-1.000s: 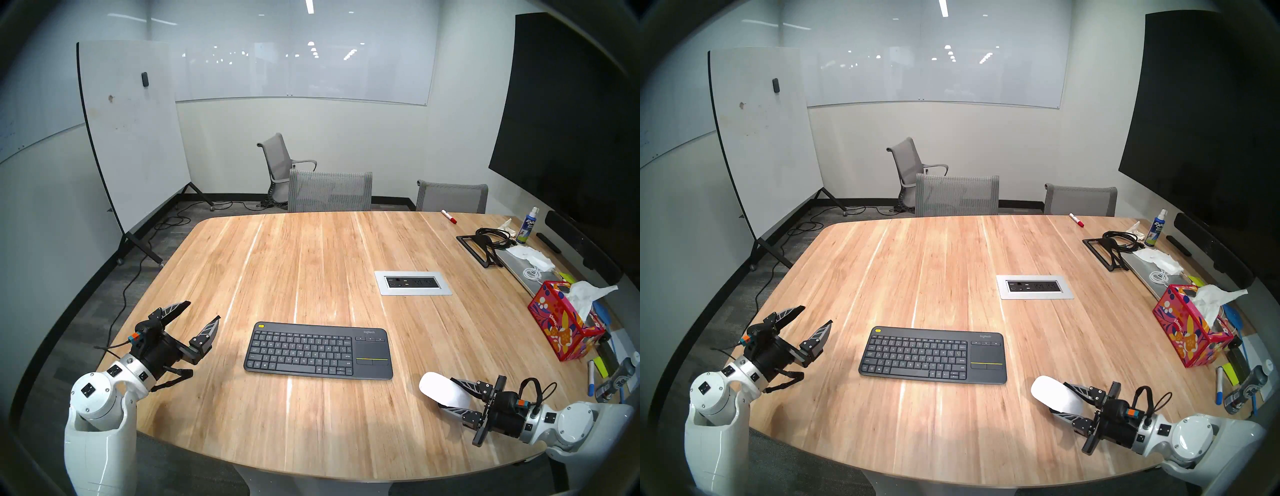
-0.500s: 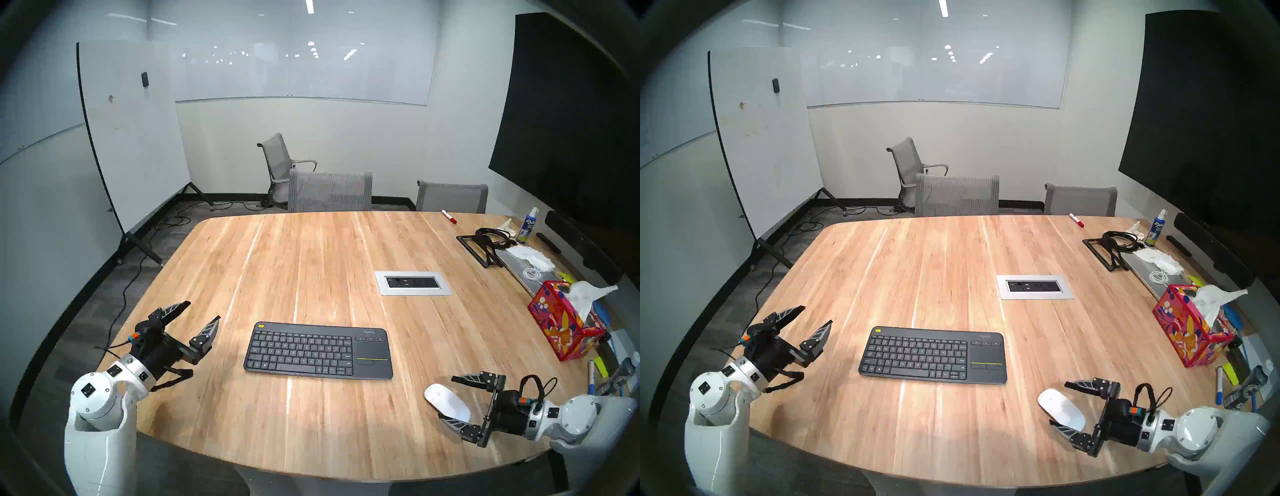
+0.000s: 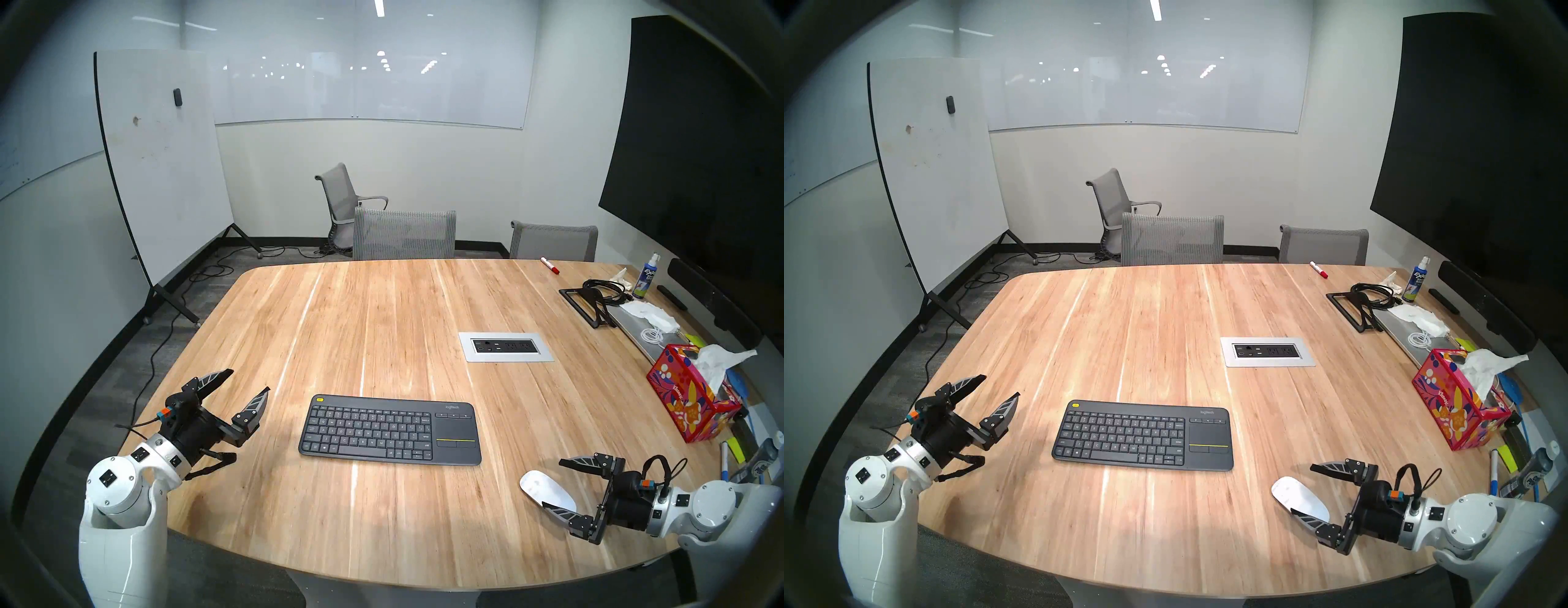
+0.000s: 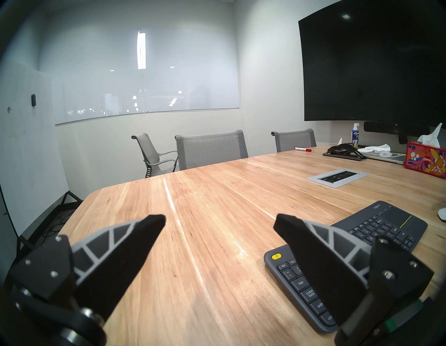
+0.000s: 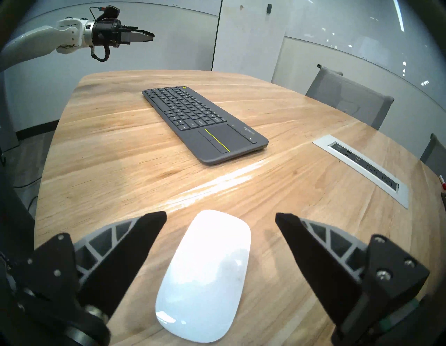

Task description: Put the mouse beside the keyboard

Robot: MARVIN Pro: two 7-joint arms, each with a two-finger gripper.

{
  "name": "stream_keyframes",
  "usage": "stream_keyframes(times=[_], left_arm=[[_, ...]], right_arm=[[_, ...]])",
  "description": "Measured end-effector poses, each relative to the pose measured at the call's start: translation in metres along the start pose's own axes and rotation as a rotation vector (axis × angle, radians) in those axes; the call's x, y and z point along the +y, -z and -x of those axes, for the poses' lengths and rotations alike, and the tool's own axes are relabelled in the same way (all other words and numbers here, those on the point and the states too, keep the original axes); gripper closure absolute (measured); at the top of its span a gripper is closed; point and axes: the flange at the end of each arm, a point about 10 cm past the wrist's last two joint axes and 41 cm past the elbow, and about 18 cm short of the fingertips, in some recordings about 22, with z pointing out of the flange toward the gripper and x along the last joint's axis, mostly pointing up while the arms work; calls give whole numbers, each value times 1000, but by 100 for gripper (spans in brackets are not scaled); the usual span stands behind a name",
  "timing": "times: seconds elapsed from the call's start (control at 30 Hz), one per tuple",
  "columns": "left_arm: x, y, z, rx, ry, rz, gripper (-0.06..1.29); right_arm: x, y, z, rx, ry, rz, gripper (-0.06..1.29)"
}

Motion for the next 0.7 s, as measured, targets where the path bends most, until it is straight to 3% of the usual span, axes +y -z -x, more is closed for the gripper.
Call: stream_keyframes(times=[0.13,0.37,0.7], left_arm=[[0,0,0,0,0,0,-2],[0,0,0,0,0,0,-2],[0,0,0,0,0,0,-2]], right_arm=[[-6,1,5,-21,-51,6,2],[-10,2,9,-51,-80,6,2],[-11,4,13,-110,-32,-18,2]])
